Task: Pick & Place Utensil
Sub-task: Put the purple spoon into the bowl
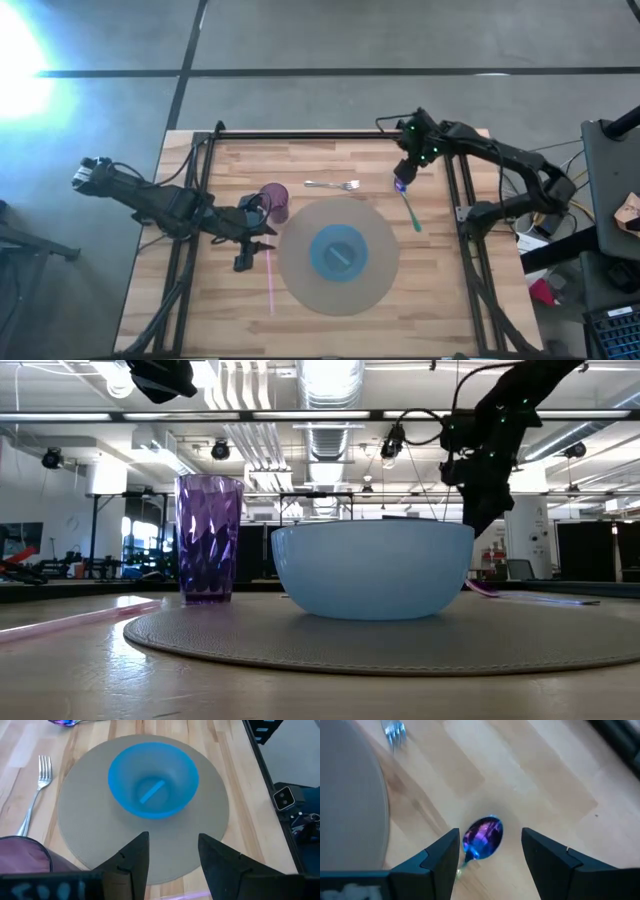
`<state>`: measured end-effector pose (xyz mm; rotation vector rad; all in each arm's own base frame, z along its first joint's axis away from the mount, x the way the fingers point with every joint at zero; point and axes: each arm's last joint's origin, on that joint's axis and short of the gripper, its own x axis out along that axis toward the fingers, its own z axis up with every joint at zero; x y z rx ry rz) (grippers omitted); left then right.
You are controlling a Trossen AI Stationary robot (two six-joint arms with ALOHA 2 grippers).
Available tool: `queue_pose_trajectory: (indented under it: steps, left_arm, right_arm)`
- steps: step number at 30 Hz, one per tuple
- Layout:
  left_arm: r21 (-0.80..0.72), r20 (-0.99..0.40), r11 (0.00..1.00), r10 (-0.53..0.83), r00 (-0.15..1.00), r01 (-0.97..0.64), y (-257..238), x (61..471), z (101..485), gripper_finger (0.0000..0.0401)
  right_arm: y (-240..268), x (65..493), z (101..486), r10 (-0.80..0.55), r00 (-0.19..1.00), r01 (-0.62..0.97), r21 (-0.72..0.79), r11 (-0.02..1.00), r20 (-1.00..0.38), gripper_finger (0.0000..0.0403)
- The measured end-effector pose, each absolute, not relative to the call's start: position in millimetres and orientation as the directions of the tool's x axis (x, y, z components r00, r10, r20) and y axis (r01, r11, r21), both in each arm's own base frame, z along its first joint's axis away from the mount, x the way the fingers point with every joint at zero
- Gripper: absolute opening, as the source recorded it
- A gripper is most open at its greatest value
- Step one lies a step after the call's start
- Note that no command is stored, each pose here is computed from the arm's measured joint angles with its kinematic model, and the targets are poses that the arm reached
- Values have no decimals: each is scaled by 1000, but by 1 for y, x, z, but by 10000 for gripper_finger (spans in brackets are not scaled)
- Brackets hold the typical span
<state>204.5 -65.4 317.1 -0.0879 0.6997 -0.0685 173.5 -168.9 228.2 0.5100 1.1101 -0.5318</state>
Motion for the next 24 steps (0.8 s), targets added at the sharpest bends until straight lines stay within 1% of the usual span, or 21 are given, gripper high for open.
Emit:
queue_pose_trajectory:
  steps: [11, 15, 24]
  left_arm:
    - [-127, -638, 992, -72, 767, -12, -65, 205, 317, 161]
    - [-143, -638, 989, -72, 767, -26, -65, 205, 317, 161]
    - [-171, -638, 984, -72, 767, -50, -65, 205, 317, 161]
  right_arm:
    - [-184, 180, 196, -45, 259, 566, 114, 816, -965, 210]
    - [-187, 182, 188, -58, 213, 571, 76, 818, -975, 210]
    - [-191, 185, 172, -18, 168, 534, 75, 842, -986, 210]
